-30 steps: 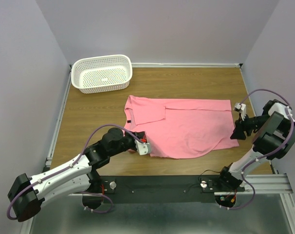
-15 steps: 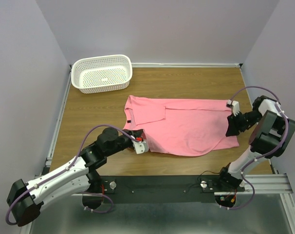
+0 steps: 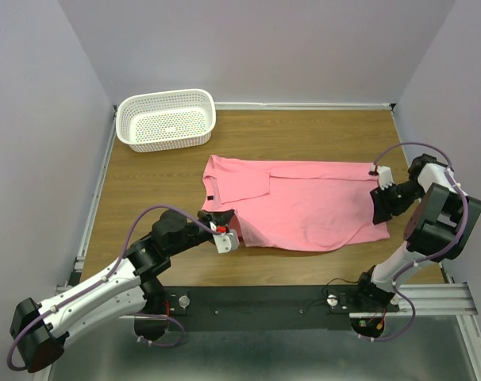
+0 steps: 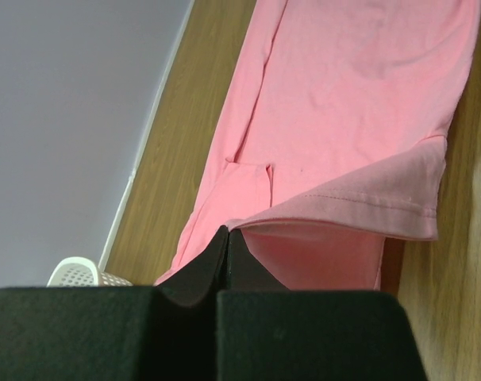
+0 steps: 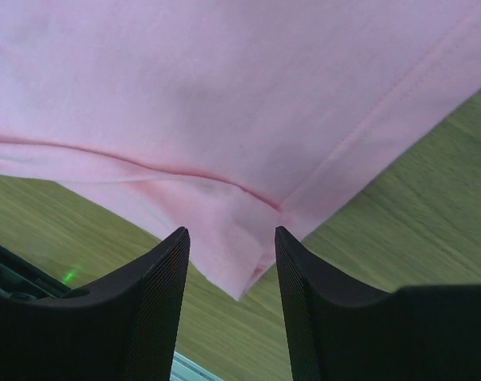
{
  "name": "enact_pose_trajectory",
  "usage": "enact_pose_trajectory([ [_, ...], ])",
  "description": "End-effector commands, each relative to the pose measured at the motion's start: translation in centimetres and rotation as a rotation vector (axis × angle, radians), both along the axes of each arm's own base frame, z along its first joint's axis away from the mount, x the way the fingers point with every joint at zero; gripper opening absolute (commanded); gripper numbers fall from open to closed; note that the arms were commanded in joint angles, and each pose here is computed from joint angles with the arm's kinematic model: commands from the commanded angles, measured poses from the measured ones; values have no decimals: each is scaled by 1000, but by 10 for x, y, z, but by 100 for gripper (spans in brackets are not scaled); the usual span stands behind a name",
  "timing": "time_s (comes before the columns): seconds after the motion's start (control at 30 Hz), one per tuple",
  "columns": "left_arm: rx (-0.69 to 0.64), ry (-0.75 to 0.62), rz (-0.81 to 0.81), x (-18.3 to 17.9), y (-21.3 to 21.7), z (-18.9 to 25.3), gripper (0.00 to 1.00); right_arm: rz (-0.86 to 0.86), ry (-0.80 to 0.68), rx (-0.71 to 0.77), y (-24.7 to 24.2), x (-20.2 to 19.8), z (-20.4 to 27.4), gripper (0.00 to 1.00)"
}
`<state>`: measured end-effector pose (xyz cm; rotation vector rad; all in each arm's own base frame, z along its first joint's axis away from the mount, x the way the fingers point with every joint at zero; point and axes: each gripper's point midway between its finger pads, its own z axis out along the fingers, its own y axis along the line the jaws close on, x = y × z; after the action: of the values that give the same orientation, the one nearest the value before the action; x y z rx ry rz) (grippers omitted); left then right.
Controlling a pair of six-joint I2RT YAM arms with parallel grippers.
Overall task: Fold and stack the t-shirts
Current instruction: Fold the tshirt
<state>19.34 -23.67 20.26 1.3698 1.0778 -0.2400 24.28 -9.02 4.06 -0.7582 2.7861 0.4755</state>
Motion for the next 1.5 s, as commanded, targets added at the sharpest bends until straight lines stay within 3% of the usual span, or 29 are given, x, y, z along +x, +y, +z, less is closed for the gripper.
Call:
enact_pose_trajectory([
  [0.0,-33,1,-34,-5,-4,4,0,-37,3,-65,-11,6,-9,55],
  [0.6,-17,20,-38,-4,-6,-3,0,-41,45,-48,-8,1,-29,51],
  [0.7,-14,22,-37,-4,-7,-4,0,-46,48,-45,-8,1,-28,43],
  [0.8,-12,24,-37,-4,-7,-5,0,-50,34,-52,-9,3,-24,27],
  [0.83,-13,26,-37,-4,-7,-5,0,-52,19,-56,-9,6,-20,10],
  [0.87,-12,27,-37,-4,-7,-6,0,-60,12,-61,-11,7,-18,2],
  [0.9,-13,26,-37,-4,-7,-5,0,-67,4,-64,-11,9,-15,1],
  [1.47,-21,26,43,7,2,0,0,-13,-179,-69,-1,14,17,1],
])
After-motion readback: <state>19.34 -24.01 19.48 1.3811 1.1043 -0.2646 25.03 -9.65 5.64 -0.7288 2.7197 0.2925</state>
